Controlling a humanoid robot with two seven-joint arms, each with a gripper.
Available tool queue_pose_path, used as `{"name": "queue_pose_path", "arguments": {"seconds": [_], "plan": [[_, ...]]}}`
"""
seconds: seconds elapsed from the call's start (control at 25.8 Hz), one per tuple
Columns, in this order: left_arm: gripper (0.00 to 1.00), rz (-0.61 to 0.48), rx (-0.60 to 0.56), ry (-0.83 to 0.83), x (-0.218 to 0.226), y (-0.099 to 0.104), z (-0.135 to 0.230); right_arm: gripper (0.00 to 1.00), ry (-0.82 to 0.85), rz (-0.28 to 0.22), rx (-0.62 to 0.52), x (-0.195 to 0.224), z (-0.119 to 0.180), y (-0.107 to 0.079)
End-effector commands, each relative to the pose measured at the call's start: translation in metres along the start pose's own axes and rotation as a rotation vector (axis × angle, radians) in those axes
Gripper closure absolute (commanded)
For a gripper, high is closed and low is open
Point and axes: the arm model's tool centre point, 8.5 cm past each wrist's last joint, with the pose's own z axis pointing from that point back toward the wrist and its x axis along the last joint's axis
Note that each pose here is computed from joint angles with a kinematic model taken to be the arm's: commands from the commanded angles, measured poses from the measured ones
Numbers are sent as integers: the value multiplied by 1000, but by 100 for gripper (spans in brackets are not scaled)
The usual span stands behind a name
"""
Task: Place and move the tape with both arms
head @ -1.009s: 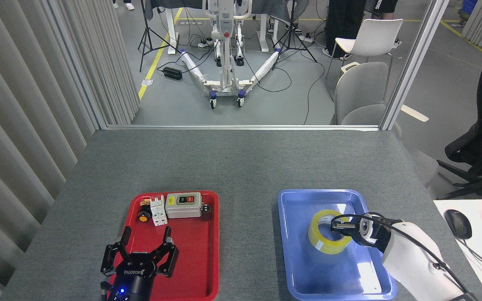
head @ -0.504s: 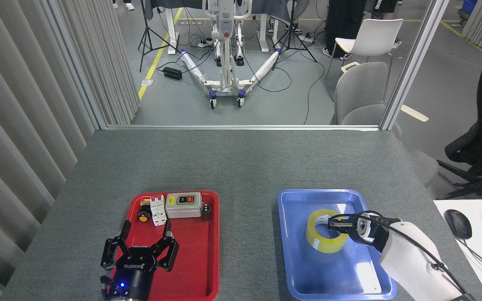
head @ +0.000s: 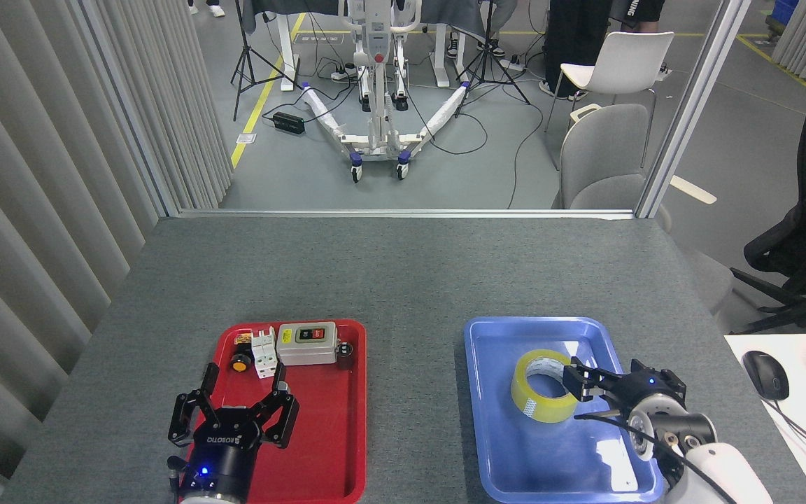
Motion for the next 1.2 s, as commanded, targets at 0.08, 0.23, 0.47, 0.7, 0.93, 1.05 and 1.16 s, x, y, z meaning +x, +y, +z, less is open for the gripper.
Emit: {"name": "queue_pose_path", "arguments": {"seconds": [0.08, 0.23, 0.47, 0.7, 0.93, 1.05, 1.16], "plan": [[0, 1, -2, 1, 0, -1, 0, 2, -76, 41, -412, -2, 36, -12], [0, 2, 2, 3, -1, 0, -2, 1, -101, 46, -571, -4, 53, -8], [0, -6, 2, 1, -3, 1, 0, 0, -111, 94, -524, -13, 84, 28], [0, -7, -1, 3, -5, 0, 0, 0, -73, 30, -539, -23, 92, 36], [0, -6, -3, 3, -5, -1, 0, 0, -68, 16, -569, -36, 99, 45], [0, -8, 0, 4, -5, 0, -2, 0, -52, 6, -609, -36, 106, 55], [0, -5, 3, 4, -4, 1, -3, 0, -56, 6, -596, -33, 107, 61]]}}
